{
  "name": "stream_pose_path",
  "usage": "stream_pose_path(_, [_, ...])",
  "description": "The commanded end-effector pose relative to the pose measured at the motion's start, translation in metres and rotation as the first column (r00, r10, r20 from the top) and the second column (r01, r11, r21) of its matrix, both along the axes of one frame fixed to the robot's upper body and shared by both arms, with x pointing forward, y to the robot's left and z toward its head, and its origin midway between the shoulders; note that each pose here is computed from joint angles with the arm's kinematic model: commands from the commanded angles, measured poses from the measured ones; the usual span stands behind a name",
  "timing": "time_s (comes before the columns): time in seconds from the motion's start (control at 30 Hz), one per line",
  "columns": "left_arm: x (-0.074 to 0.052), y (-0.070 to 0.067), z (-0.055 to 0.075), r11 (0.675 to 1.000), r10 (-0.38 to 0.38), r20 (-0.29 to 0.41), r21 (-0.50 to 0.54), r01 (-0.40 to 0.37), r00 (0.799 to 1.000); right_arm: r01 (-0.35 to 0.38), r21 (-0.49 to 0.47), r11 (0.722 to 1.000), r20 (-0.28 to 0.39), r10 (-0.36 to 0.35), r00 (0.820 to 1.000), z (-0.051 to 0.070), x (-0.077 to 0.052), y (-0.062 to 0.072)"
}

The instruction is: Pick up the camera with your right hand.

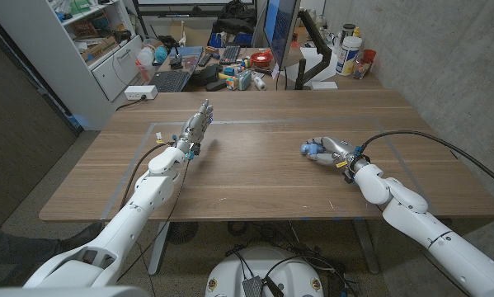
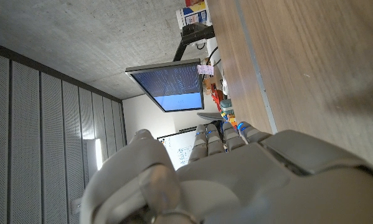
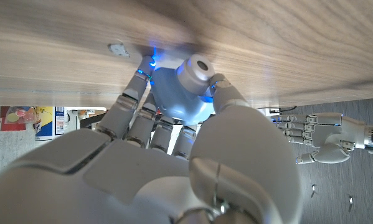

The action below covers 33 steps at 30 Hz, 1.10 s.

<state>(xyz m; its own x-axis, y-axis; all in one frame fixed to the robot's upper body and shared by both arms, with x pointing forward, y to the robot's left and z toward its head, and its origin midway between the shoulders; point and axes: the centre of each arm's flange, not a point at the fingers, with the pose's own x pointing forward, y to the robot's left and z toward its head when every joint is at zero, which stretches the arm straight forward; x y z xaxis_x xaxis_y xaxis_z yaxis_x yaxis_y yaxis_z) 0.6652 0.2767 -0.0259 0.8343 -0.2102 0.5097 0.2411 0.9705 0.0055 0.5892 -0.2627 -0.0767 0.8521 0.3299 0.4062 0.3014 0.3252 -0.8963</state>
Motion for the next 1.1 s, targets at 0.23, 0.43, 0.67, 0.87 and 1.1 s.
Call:
stream_pose_path(0.23, [0.004,-0.001,0.001,1.0,-0.005,-0.001,0.003,0.005,1.0,-0.01,0.016,1.0,0.061,0.009,0.998,0.015,-0.006,-0.001])
stream_pose_path(0.43, [0.005,0.0,0.004,1.0,-0.008,0.002,0.003,0.008,1.0,-0.013,0.03,0.999,0.082,0.01,0.997,0.021,-0.007,0.0])
stream_pose_path(0.67, [0.008,0.001,0.005,1.0,-0.015,0.002,0.003,0.015,1.0,-0.024,0.053,0.998,0.114,0.018,0.993,0.03,-0.012,0.001])
stream_pose_path(0.87, [0.01,0.002,0.006,1.0,-0.018,0.003,0.001,0.018,1.0,-0.047,0.094,0.995,0.145,0.033,0.989,0.037,-0.016,0.001])
stream_pose_path(1.1, [0.011,0.005,0.008,1.0,-0.017,0.009,-0.001,0.017,1.0,-0.069,0.114,0.991,0.183,0.047,0.982,0.045,-0.021,0.002])
